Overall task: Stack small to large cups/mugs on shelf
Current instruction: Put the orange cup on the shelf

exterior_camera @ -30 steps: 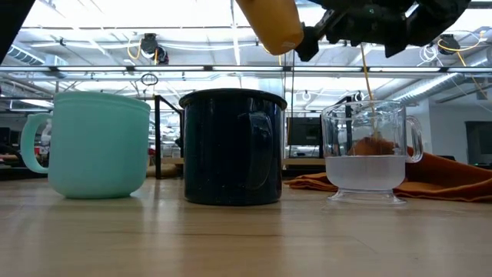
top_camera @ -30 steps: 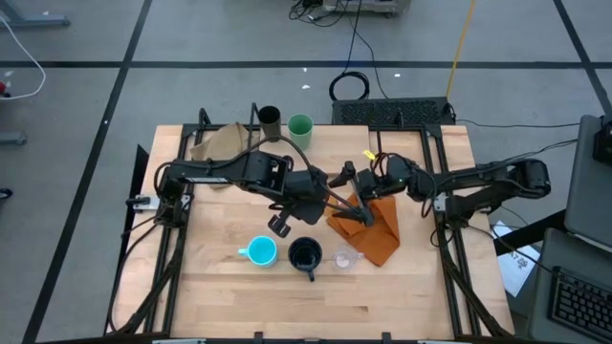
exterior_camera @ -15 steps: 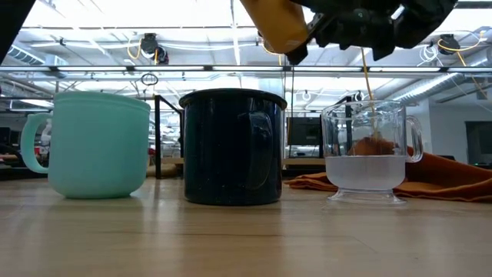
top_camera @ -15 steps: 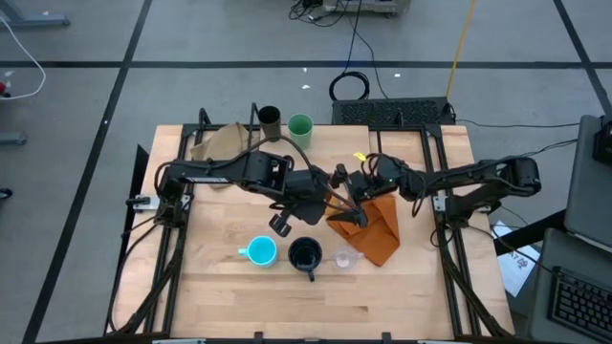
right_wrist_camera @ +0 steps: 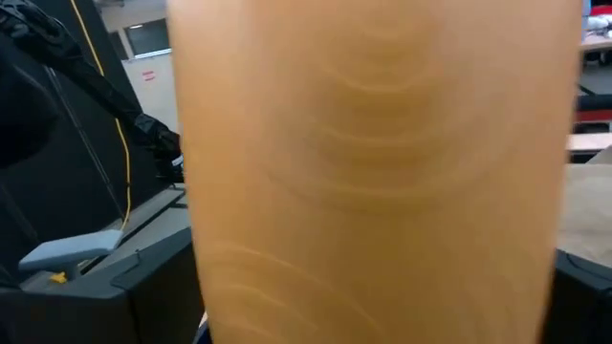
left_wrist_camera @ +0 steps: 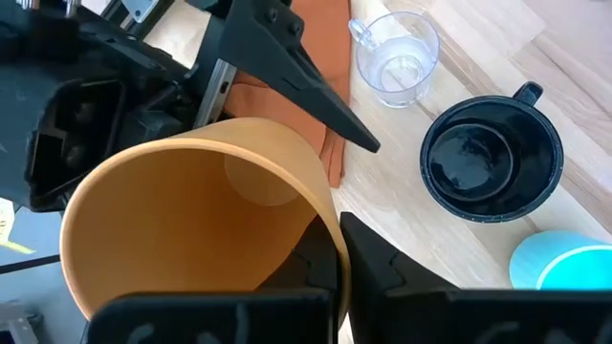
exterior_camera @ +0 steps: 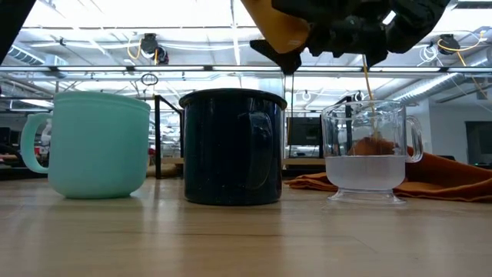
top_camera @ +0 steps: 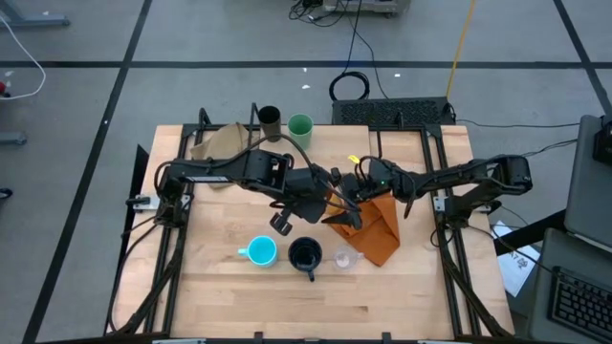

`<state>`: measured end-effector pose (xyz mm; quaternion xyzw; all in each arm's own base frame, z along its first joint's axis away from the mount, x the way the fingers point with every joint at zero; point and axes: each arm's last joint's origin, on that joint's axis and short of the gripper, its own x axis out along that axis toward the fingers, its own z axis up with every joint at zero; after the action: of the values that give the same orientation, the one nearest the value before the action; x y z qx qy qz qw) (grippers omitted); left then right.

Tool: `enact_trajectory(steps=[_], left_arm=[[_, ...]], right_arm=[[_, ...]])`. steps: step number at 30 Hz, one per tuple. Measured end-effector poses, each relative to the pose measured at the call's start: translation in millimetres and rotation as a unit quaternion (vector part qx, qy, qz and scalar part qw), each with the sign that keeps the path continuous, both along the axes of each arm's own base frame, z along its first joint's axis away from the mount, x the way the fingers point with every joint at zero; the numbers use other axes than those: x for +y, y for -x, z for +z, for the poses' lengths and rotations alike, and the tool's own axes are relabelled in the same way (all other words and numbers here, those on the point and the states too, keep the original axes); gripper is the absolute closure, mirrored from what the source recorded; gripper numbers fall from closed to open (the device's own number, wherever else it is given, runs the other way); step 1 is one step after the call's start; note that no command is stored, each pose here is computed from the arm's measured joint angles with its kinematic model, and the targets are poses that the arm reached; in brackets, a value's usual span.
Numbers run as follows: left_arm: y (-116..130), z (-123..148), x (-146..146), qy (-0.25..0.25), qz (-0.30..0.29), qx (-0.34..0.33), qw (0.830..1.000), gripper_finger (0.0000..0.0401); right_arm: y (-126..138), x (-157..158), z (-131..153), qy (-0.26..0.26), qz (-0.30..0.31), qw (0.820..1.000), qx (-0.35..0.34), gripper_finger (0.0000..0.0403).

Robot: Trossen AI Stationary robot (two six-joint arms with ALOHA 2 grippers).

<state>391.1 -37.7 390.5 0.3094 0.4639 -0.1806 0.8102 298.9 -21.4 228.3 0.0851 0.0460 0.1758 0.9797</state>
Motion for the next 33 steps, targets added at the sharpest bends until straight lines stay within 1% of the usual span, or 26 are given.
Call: enact_trajectory(steps=[4, 10, 20, 28, 33], left_arm=[[-0.4, 0.3, 0.0, 0.0, 0.001, -0.002, 1.0, 0.0401], [-0.3, 0.2, -0.1, 0.003, 0.006, -0.002, 1.0, 0.0401], [0.0, 0.7, 0.2, 0.003, 0.01, -0.003, 1.0, 0.0399], [-0.4, 0.9, 0.9, -0.008, 0.019, -0.007, 1.0, 0.0382], [-0.5, 1.0, 1.1, -0.009, 0.021, -0.007, 1.0, 0.0391]], right_arm=[[-0.2, 0.0, 3.7, -0.007, -0.001, 1.0, -0.016, 0.0042], [-0.2, -0.1, 4.0, -0.005, -0.003, 1.0, -0.018, 0.0117], [-0.2, -0.3, 4.1, -0.005, -0.003, 1.0, -0.019, 0.0118], [-0.1, -0.4, 4.6, -0.004, -0.004, 1.0, -0.022, 0.0118], [-0.1, -0.4, 4.7, -0.001, -0.004, 1.0, -0.024, 0.0118]])
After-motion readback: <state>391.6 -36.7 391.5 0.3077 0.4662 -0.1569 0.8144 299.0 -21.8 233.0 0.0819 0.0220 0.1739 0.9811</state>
